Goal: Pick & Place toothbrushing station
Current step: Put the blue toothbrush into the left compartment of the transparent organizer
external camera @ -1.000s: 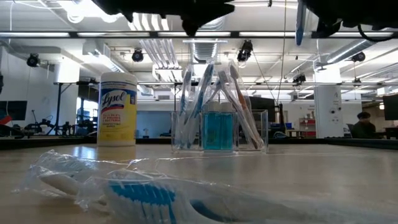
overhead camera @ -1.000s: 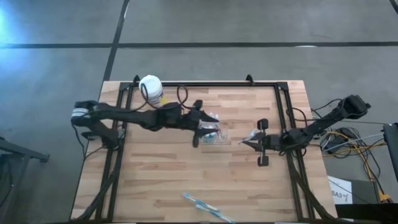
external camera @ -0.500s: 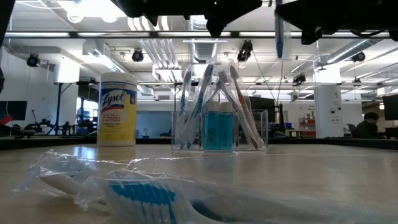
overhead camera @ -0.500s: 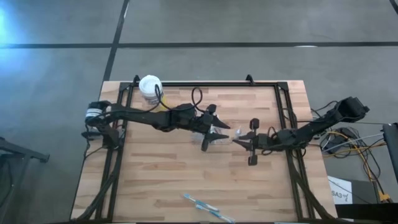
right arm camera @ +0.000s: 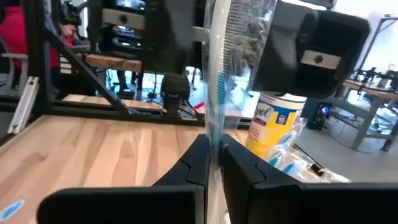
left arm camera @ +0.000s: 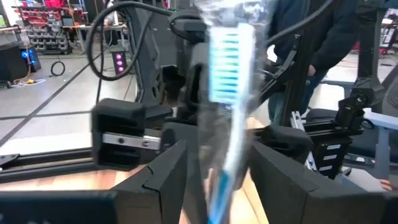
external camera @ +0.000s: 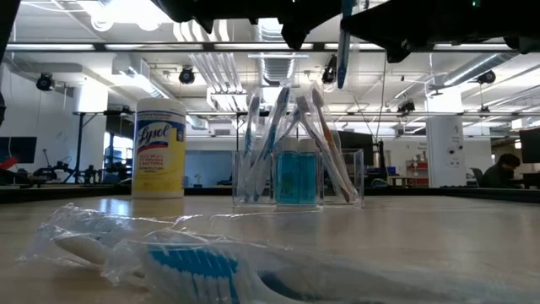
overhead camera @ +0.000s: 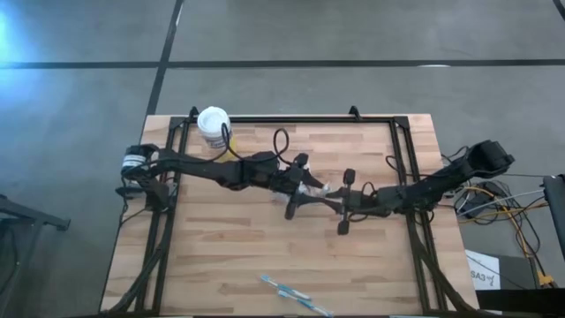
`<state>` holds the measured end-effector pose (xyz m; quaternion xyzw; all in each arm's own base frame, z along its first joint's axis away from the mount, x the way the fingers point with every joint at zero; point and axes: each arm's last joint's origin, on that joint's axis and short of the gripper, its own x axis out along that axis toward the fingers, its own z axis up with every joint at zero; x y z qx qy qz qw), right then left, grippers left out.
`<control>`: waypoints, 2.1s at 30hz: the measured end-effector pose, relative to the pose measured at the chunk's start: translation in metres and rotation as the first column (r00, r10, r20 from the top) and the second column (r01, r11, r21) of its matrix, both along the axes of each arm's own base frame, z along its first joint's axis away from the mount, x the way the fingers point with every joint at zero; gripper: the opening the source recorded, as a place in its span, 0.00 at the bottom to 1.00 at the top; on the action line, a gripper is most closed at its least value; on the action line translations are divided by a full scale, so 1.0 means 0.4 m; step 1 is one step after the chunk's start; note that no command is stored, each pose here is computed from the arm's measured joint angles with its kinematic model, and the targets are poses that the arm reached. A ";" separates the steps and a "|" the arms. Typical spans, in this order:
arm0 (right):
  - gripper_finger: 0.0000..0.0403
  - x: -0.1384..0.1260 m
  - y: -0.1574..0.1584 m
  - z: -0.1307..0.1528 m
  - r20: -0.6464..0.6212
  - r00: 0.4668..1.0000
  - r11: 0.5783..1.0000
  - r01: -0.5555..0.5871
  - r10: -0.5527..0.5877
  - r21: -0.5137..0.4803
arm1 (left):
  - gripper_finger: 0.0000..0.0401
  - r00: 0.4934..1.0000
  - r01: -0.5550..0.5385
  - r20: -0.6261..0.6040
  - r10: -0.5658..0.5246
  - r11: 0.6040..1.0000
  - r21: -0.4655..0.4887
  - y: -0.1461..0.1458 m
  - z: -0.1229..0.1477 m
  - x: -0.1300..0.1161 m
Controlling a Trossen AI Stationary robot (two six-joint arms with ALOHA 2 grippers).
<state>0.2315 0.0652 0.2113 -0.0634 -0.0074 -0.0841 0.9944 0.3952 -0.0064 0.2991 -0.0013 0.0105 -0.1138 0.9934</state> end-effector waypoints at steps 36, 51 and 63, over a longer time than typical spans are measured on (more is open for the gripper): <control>0.22 -0.010 -0.002 -0.004 -0.002 1.000 0.999 -0.007 0.007 0.036 | 0.06 0.996 0.041 -0.082 -0.036 0.998 0.055 -0.013 -0.013 -0.011; 0.45 -0.093 -0.020 0.013 0.076 0.997 0.997 -0.028 0.023 0.069 | 0.06 0.996 -0.080 -0.032 0.083 0.993 0.090 -0.006 0.007 -0.193; 0.39 -0.165 -0.044 0.000 0.136 0.990 0.995 -0.041 0.028 0.092 | 0.06 0.827 -0.555 0.054 0.560 0.828 -0.081 -0.015 -0.132 -0.333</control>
